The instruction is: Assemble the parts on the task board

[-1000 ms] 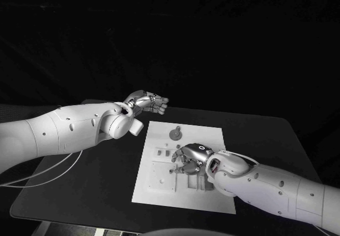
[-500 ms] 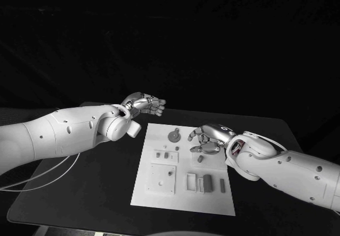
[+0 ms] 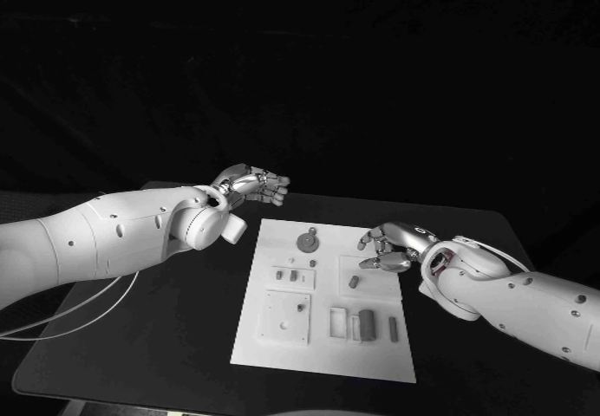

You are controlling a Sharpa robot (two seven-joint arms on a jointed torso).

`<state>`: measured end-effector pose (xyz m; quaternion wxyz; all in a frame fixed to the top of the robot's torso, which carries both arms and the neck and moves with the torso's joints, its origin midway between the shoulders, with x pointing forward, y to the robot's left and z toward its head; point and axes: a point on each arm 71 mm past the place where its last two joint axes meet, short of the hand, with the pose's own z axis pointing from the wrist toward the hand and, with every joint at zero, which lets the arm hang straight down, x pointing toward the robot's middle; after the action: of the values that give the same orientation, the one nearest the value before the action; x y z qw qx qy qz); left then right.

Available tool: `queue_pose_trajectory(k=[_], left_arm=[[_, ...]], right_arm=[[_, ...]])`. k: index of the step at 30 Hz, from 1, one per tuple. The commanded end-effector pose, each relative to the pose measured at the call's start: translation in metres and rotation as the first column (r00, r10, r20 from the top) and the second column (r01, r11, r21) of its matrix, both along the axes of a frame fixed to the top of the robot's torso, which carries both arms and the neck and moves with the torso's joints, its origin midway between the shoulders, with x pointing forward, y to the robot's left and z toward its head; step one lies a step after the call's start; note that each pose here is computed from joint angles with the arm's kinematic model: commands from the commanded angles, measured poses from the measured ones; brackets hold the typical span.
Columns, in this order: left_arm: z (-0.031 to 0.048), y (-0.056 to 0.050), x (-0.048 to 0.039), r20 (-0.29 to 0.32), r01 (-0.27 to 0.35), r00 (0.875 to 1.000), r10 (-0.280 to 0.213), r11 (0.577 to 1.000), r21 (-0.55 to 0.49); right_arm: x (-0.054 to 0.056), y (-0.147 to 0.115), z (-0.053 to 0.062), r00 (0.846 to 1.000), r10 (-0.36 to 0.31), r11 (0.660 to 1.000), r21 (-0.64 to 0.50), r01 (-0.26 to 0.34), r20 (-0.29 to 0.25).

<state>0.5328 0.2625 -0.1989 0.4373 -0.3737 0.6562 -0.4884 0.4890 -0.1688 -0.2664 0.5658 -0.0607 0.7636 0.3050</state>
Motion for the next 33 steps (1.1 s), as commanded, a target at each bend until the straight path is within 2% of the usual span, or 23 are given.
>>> queue_pose_trajectory(k=[1, 12, 23, 33], left_arm=[[0.0020, -0.001, 0.0005, 0.014, 0.009, 1.000, -0.009, 1.000, -0.006], [0.0020, 0.001, 0.0006, 0.014, 0.004, 1.000, -0.004, 1.000, -0.005], [0.0020, 0.000, 0.0010, 0.015, 0.005, 1.000, -0.005, 1.000, -0.004], [0.0019, 0.000, 0.0012, 0.015, 0.005, 1.000, -0.005, 1.000, -0.004]], right_arm=[[-0.004, 0.001, -0.009, 0.999, 0.017, 1.000, -0.011, -0.017, -0.031], [-0.011, -0.003, -0.032, 0.997, 0.021, 0.998, -0.059, -0.026, -0.072], [-0.016, 0.012, -0.049, 0.997, 0.039, 0.997, -0.069, -0.044, -0.066], [-0.015, 0.018, -0.056, 0.997, 0.041, 0.997, -0.067, -0.046, -0.064]])
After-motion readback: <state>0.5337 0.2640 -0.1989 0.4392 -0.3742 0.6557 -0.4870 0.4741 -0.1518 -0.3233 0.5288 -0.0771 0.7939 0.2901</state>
